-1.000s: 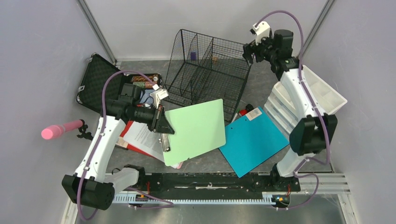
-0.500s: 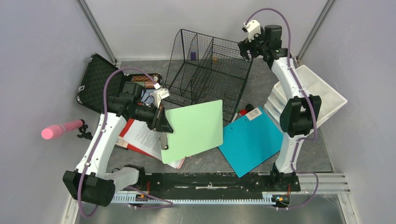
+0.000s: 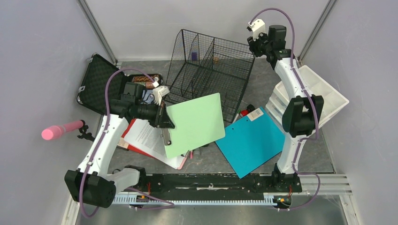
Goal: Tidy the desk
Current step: Move the storage box to the center of the board.
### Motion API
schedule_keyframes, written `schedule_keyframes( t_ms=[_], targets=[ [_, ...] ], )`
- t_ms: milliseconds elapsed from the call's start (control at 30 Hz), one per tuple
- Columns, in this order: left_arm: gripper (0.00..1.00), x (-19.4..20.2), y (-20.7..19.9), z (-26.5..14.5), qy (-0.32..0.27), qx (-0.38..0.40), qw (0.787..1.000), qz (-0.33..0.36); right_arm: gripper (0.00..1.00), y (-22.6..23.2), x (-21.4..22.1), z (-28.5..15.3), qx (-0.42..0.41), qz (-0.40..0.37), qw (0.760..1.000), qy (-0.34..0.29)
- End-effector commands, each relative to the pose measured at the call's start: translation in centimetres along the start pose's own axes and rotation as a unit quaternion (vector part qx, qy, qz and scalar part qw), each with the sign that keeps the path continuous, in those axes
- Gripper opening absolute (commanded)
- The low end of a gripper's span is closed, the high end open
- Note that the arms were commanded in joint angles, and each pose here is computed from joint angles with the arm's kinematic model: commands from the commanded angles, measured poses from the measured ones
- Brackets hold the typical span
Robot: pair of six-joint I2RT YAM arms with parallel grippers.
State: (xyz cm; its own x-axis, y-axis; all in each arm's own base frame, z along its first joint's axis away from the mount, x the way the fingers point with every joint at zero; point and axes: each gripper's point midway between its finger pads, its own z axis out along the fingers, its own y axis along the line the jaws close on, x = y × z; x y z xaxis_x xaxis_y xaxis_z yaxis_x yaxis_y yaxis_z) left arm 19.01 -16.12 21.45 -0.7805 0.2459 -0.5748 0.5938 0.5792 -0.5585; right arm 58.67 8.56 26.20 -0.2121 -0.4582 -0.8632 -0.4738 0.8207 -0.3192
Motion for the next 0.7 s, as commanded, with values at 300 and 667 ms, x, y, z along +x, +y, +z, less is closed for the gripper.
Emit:
schedule_keyframes(
  t_ms=[300, 667],
  targets=[
    [0.02, -2.2, 0.7, -0.8, -0.091, 0.014, 0.993, -0.073, 0.00, -0.2, 3.4, -3.3, -0.012, 0.092, 0.996, 0.011],
    [0.02, -1.8, 0.8, -1.6, -0.105, 0.069, 0.984, -0.128, 0.00, 0.8, 3.7, -6.0, 0.020, 0.162, 0.987, -0.007]
  ],
)
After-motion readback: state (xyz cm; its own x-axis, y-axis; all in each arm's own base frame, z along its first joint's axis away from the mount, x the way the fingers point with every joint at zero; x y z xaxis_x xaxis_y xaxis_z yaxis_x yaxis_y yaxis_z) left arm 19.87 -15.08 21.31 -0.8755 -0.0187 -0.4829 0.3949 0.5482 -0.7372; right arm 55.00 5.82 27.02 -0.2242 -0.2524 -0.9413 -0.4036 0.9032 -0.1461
